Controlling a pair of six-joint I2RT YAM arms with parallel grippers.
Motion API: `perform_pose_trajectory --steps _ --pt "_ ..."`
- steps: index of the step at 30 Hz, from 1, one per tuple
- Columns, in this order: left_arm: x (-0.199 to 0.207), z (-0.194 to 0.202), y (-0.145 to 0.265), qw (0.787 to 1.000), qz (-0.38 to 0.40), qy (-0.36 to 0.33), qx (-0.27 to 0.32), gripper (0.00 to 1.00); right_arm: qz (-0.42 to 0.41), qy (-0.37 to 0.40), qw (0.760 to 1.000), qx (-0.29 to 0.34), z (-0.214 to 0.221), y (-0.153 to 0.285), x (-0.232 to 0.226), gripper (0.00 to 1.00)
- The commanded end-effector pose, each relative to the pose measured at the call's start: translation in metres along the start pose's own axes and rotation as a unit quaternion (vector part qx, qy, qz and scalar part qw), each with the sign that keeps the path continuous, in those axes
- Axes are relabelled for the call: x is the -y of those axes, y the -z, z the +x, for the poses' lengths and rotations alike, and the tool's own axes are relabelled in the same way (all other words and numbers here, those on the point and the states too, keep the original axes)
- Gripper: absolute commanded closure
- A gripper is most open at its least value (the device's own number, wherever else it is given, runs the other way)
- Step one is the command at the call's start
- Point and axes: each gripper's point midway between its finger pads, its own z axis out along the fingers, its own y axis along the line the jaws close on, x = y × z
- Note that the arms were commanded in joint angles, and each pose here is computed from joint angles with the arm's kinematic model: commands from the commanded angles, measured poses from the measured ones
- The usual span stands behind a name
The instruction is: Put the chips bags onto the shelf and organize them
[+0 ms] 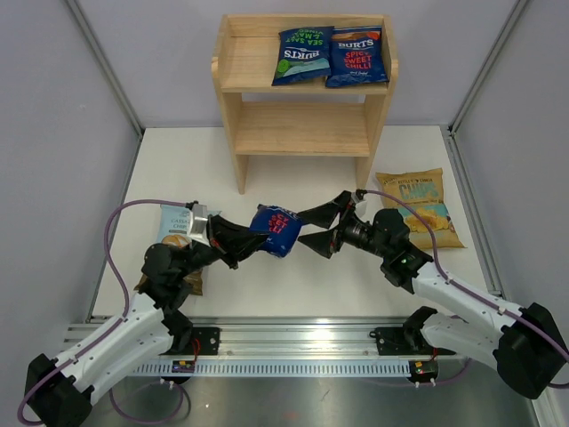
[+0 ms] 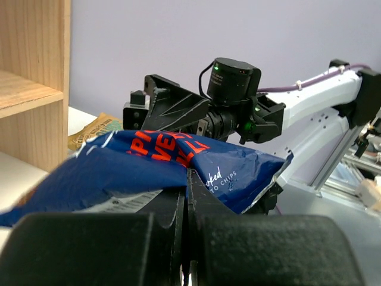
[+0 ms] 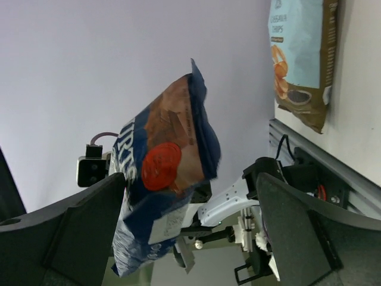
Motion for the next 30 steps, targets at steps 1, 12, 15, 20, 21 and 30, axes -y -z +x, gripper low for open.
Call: perform_pose_trajectory --steps 1,12,15,20,21,30 --pt "0.022 -0.027 -0.007 0.995 0.061 -0.076 0.031 1.00 -0.061 -0.026 0.997 -0.025 0.011 -0.004 -0.031 0.01" --pt "0.027 -0.015 -0.017 0.993 0.085 -0.085 0.004 1.00 -0.116 -0.069 0.990 -0.041 0.016 -0.021 -0.047 0.16" --pt "0.019 -0.016 -0.015 0.995 0.058 -0.086 0.006 1.00 -0.125 -0.068 0.990 -0.008 0.008 -0.013 -0.045 0.47" --pt "0.011 -0.019 -0.010 0.997 0.019 -0.073 0.009 0.81 -0.119 -0.031 0.992 0.035 -0.001 -0.004 -0.049 0.60" --pt "0.004 -0.019 -0.009 0.998 -0.003 -0.065 0.008 0.76 -0.109 -0.025 0.993 0.044 -0.003 -0.004 -0.045 0.65" --pt "-0.027 -0.036 0.010 0.984 -0.163 0.070 0.037 0.01 -0.112 0.149 0.968 0.168 -0.034 0.015 -0.073 0.80"
